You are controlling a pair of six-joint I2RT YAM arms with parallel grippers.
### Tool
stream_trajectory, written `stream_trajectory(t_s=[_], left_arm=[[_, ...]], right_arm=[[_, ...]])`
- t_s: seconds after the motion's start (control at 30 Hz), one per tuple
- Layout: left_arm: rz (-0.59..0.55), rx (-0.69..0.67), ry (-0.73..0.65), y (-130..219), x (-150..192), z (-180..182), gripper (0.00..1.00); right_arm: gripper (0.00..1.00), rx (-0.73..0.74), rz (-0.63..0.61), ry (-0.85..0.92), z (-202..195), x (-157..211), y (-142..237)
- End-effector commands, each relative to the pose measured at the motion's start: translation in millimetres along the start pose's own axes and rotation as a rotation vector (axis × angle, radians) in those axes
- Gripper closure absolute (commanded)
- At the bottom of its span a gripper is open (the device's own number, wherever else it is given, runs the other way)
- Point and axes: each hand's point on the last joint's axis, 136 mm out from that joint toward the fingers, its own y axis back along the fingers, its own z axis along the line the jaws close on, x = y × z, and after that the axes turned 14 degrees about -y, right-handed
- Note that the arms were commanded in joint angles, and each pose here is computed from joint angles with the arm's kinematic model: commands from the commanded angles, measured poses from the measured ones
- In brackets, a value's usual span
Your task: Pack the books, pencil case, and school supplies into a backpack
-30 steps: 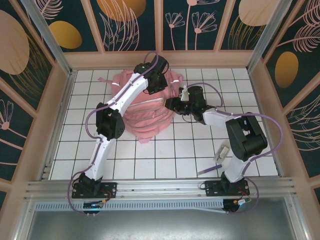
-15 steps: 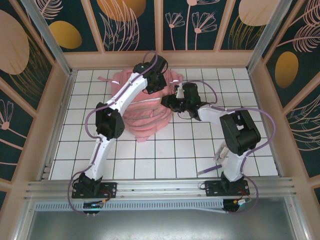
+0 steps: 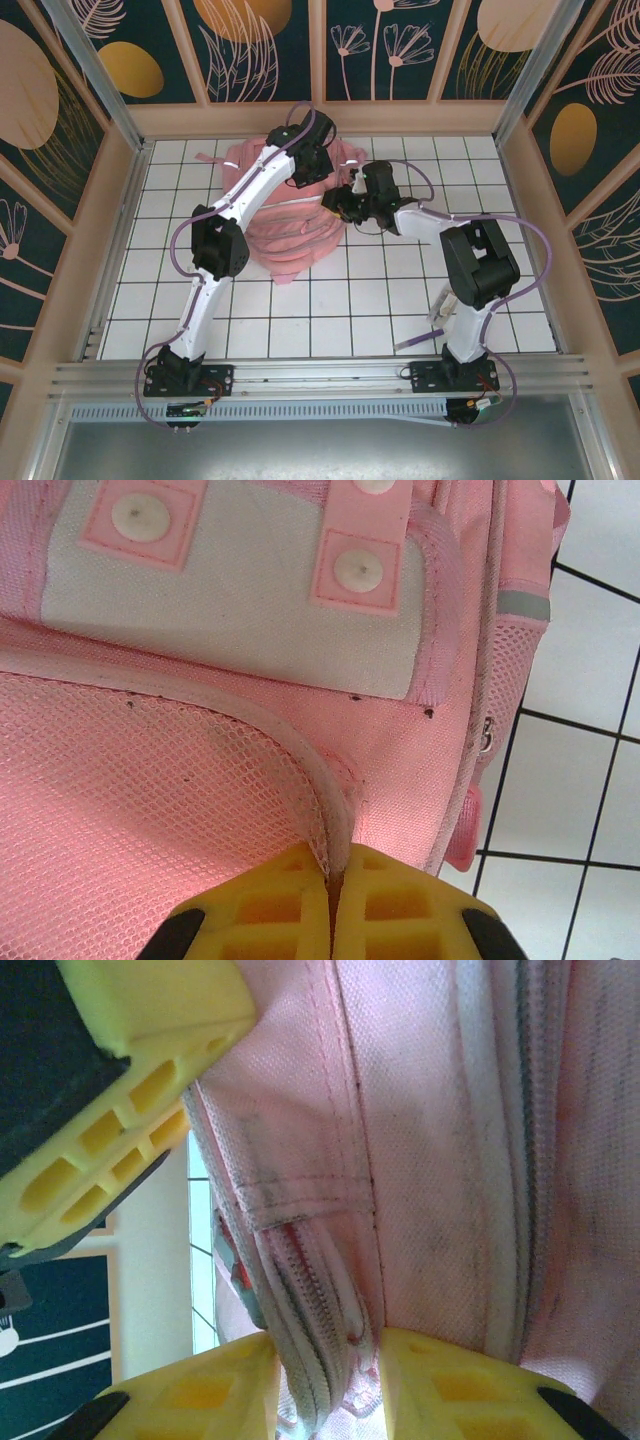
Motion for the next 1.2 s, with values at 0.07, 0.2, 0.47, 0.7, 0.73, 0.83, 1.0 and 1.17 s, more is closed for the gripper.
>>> stream_trajectory(t_s=[0.07, 0.2, 0.47, 0.7, 0.73, 0.83, 1.0, 1.17], left_arm=[[-0.074, 0.085, 0.015, 31, -17, -23, 1.00], [-0.080, 0.092, 0.021, 33, -19, -25, 1.00], [-0.082, 0.100, 0.027, 35, -20, -27, 1.00], [-0.073, 0.105, 0.036, 32, -18, -27, 1.00], [-0.075, 0.105, 0.036, 32, -18, -27, 1.00], [-0.070, 0.106, 0.035, 31, -17, -27, 1.00], [-0.059, 0.114, 0.033, 28, -15, -29, 1.00], [-0.061, 0.105, 0.025, 30, -15, -27, 1.00]], right_arm=[[0.71, 0.187, -0.167, -0.079, -29, -19, 20], [0.74, 0.147, -0.177, -0.039, -21, -14, 31], [0.67, 0.152, -0.162, 0.011, -17, -5, 17], [0.87, 0.116, -0.115, 0.016, -14, -1, 1], [0.88, 0.100, -0.108, 0.022, -10, 1, 1], [0.79, 0.042, -0.074, 0.028, 3, 8, 1], [0.65, 0.061, -0.050, 0.037, -5, 9, -5], [0.87, 0.092, -0.033, -0.005, -20, 8, -19]])
